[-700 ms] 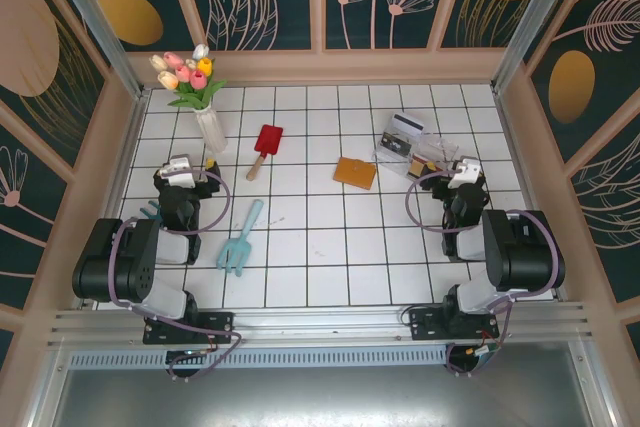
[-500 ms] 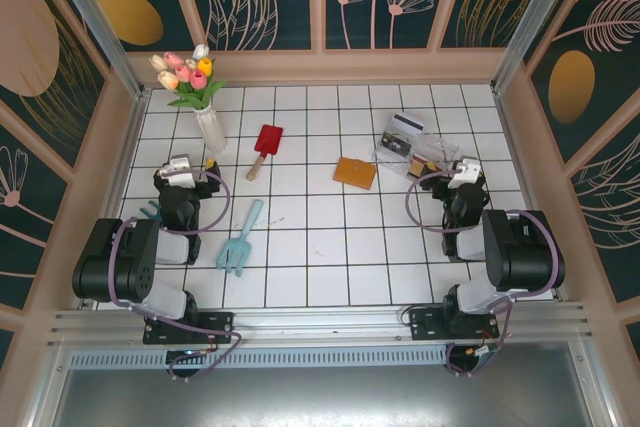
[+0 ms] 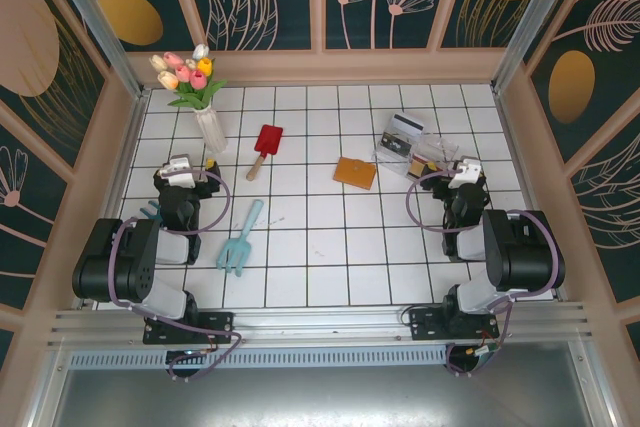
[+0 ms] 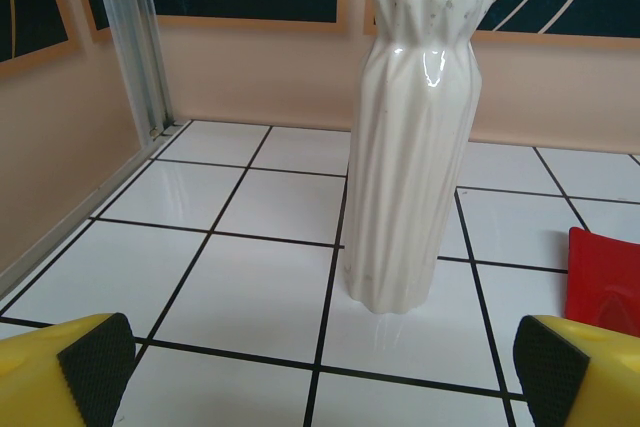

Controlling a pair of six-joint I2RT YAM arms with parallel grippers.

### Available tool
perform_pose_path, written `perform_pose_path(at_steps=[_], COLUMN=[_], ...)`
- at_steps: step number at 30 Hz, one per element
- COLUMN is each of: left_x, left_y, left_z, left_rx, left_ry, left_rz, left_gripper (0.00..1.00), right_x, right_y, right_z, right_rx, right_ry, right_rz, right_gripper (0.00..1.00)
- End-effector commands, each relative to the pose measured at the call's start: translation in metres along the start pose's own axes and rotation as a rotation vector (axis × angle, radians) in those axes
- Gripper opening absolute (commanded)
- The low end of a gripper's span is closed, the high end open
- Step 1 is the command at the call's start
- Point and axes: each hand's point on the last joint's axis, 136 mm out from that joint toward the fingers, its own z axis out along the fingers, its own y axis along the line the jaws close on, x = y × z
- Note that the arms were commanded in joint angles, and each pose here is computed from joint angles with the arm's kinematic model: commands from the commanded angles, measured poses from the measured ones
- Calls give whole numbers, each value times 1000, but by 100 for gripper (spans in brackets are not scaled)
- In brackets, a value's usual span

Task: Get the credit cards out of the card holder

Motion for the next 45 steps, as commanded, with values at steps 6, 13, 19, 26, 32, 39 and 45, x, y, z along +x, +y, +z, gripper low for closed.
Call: perform_pose_path(at_steps=[6,13,19,26,32,39,45], left_x=[-8,-28,-49,-71,-85,-95,-92], left_y=[1,5,6,12,-2,-8,-5], left_z=[-1,-14,-17,-27,-31,-31,-31], left_rx=[6,-12,-30,-82,-21,14,-9], left_ry=[-36,-62,7,83,133,144,171], left_rz=[-8,-22,-115,-298,-461,-374,-356], left_gripper=[99,99,99,99,99,99,99], right_x=[-11,-35,-60,-83,-81,-53,-28], right_y=[4,0,-3,-1,42,96,163], right_z=[4,-13,-23,-42,-36,-16,-6], right_rx=[-27,9,60,121,-47,-83,-212], right_ry=[-36,-92,-46,82,321,524,614], right_rz=[17,27,131,277,381,353,330], right_gripper=[99,99,99,99,99,99,99])
